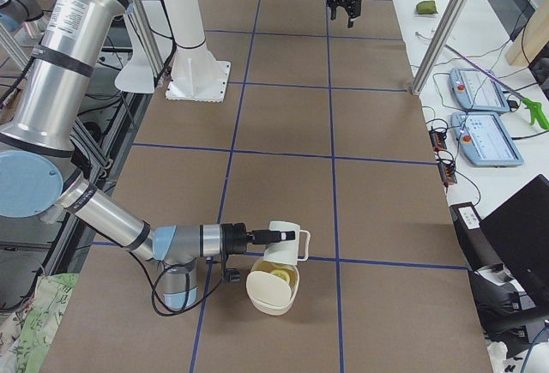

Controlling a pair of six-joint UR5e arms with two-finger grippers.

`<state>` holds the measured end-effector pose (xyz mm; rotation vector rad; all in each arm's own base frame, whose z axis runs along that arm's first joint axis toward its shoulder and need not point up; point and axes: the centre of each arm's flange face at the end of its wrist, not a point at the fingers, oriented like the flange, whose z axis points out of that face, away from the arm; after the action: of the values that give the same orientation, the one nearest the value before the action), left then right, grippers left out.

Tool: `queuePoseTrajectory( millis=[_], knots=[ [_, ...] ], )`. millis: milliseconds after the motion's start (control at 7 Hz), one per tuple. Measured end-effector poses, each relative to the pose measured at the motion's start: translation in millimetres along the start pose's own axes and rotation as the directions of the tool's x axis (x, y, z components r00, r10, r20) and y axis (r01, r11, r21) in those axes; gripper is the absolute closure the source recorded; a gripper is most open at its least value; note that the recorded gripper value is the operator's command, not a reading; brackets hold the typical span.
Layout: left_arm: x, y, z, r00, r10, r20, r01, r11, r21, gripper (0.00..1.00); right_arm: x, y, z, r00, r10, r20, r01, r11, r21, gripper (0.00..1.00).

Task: Left arm hands cup to right arm to dump lemon

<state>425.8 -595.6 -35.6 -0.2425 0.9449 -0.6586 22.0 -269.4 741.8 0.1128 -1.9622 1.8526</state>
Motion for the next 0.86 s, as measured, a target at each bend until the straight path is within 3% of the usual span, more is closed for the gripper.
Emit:
queuePoseTrajectory(
  millis=[429, 857],
  knots=[
    [1.1, -1.6, -5.8, 1.0, 0.001, -0.008, -0.001, 1.0, 0.023, 0.0, -3.2, -5.1, -5.2, 0.98, 0.197, 0.018, -0.197, 0.98, -0.006, 0.7],
    [1.5, -0.3, -4.8, 1.0, 0.004, -0.009, -0.004, 0.999, 0.035, 0.0, -4.7, 4.2, 0.3, 0.963, 0.267, 0.018, -0.266, 0.963, -0.043, 0.68]
  ],
)
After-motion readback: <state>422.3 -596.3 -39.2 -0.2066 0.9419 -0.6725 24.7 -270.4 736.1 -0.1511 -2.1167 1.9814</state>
